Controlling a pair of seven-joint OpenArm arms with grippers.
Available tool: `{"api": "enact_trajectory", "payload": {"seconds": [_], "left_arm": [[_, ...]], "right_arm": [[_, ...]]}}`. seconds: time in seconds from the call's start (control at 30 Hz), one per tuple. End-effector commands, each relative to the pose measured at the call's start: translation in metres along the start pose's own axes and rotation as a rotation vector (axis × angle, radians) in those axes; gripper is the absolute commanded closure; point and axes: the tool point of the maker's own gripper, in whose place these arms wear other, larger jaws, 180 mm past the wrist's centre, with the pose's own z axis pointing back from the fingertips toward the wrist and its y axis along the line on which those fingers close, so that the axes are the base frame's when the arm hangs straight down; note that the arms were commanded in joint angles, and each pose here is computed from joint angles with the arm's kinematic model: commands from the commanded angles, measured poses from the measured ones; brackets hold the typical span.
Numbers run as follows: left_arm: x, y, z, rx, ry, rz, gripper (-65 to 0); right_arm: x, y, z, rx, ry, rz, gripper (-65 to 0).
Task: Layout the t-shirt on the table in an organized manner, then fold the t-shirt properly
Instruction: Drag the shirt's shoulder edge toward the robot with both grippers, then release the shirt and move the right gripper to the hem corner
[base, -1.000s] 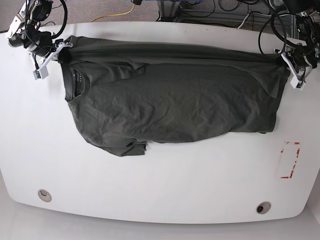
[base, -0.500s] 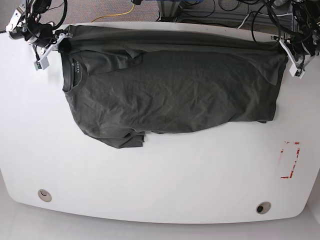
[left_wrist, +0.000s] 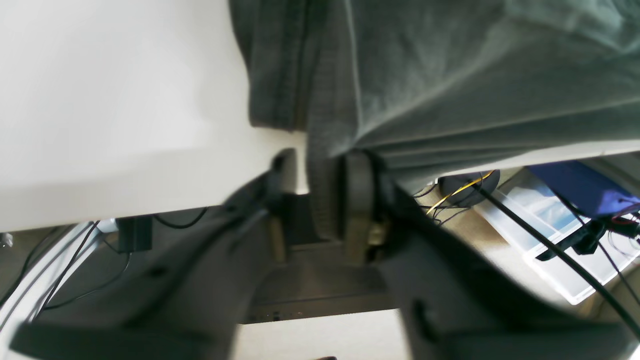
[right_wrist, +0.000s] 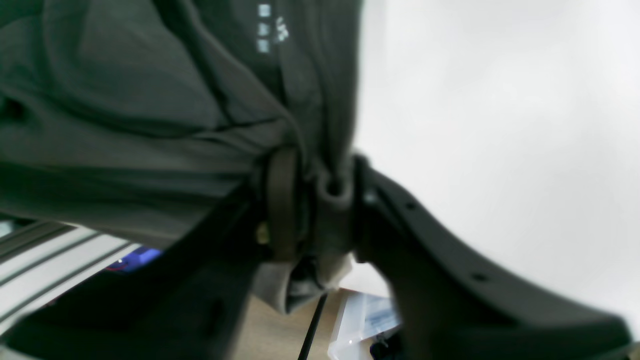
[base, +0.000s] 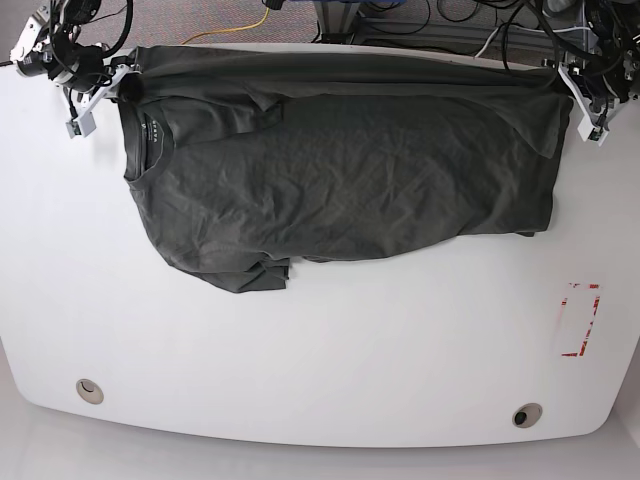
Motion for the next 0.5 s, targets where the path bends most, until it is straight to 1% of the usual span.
{"api": "enact_trajectory", "payload": {"seconds": [0.0, 0.07, 0.1, 0.17, 0.3, 0.47], "left_arm": [[0.005, 0.010, 0.008, 0.038, -0.009, -0.018, -26.8], [0.005, 0.013, 0.010, 0.045, -0.008, -0.021, -32.6], [0.006, 0.016, 0.012, 0.053, -0.007, -0.028, -34.6], [0.011, 0.023, 0.019, 0.078, -0.013, -0.048, -37.6], [0.018, 0.029, 0.026, 0.100, -0.028, -0.067, -38.2], [0.027, 0.044, 0.046, 0.164, -0.051, -0.068, -38.3]], "right_arm": [[0.015, -0.007, 0.008, -0.023, -0.041, 0.023, -32.8], [0.017, -0.012, 0.013, -0.039, -0.054, 0.016, -47.7], [0.017, -0.014, 0.015, -0.047, -0.059, 0.011, -52.6], [0.021, -0.018, 0.021, -0.064, -0.077, 0.011, -65.0], [0.028, -0.018, 0.026, -0.077, -0.095, 0.028, -65.0], [0.048, -0.011, 0.035, -0.095, -0.141, 0.084, -65.0]]}}
